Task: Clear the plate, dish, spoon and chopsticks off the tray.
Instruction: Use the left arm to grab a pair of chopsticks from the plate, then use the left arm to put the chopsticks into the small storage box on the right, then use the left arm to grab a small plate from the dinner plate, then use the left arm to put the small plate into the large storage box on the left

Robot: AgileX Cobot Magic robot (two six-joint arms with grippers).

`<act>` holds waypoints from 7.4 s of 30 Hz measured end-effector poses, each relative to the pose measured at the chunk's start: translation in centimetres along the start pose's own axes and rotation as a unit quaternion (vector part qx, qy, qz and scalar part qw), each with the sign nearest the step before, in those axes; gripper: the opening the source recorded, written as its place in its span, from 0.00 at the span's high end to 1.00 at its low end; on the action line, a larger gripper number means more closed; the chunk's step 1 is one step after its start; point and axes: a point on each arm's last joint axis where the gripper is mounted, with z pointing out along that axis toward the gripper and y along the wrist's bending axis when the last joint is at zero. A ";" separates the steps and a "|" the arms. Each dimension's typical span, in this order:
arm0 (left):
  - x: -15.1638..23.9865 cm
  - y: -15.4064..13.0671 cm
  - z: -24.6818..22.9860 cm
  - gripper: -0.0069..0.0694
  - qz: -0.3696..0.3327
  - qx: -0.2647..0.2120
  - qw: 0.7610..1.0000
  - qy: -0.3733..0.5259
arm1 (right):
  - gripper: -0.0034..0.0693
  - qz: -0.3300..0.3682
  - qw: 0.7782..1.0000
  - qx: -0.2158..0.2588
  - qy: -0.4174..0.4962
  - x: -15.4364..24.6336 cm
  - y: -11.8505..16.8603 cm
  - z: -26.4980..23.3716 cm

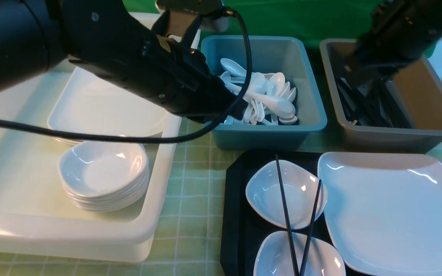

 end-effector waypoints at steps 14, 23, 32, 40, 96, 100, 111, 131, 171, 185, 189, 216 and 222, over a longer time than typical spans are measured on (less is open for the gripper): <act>7.2 -12.5 9.1 0.81 0.017 -0.032 0.977 0.208 | 0.94 0.048 0.998 0.022 -0.026 9.1 1.6 -4.0; 8.4 -13.8 12.5 0.25 -0.024 -0.001 0.979 0.204 | 0.92 0.045 0.997 0.026 -0.064 10.3 2.1 -6.5; 9.9 -13.8 15.4 0.21 -0.026 -0.009 0.975 0.221 | 0.90 0.043 0.996 0.028 -0.073 10.3 2.1 -6.7; 10.0 -13.8 15.9 0.82 -0.025 -0.007 0.976 0.215 | 0.88 0.035 0.996 0.028 -0.073 10.3 2.1 -6.7; -11.1 -8.3 24.5 0.89 0.046 0.051 0.962 -0.263 | 0.84 0.066 0.967 0.130 -0.211 12.7 1.7 -15.4; -10.6 -8.2 25.6 0.89 0.052 0.048 0.961 -0.269 | 0.84 0.065 0.967 0.130 -0.210 12.7 1.7 -15.4; -9.5 -7.7 28.0 0.89 0.081 0.028 0.954 -0.289 | 0.82 0.057 0.967 0.132 -0.208 12.7 1.7 -15.4; -9.5 -7.5 26.5 0.45 0.114 0.002 0.970 -0.213 | 0.81 0.053 0.968 0.133 -0.208 12.7 1.7 -15.4; 8.6 -7.8 15.5 0.35 0.052 -0.014 0.976 0.212 | 0.91 -0.061 0.992 -0.028 -0.106 14.6 4.6 -11.4; 7.1 -8.3 13.8 0.85 0.032 -0.009 0.972 0.232 | 0.91 -0.060 0.992 -0.028 -0.108 14.6 4.6 -11.4; 3.5 -6.4 9.2 0.90 0.036 -0.033 0.976 0.212 | 0.91 -0.078 0.988 -0.049 -0.124 14.0 5.0 -11.8; 11.4 19.6 -6.6 0.83 -0.345 -0.137 0.928 0.034 | 0.94 -0.263 0.929 -0.221 -0.140 0.7 15.7 -6.5; 11.7 20.6 -5.4 0.51 -0.351 -0.142 0.924 0.050 | 0.94 -0.268 0.930 -0.215 -0.128 0.9 15.6 -6.5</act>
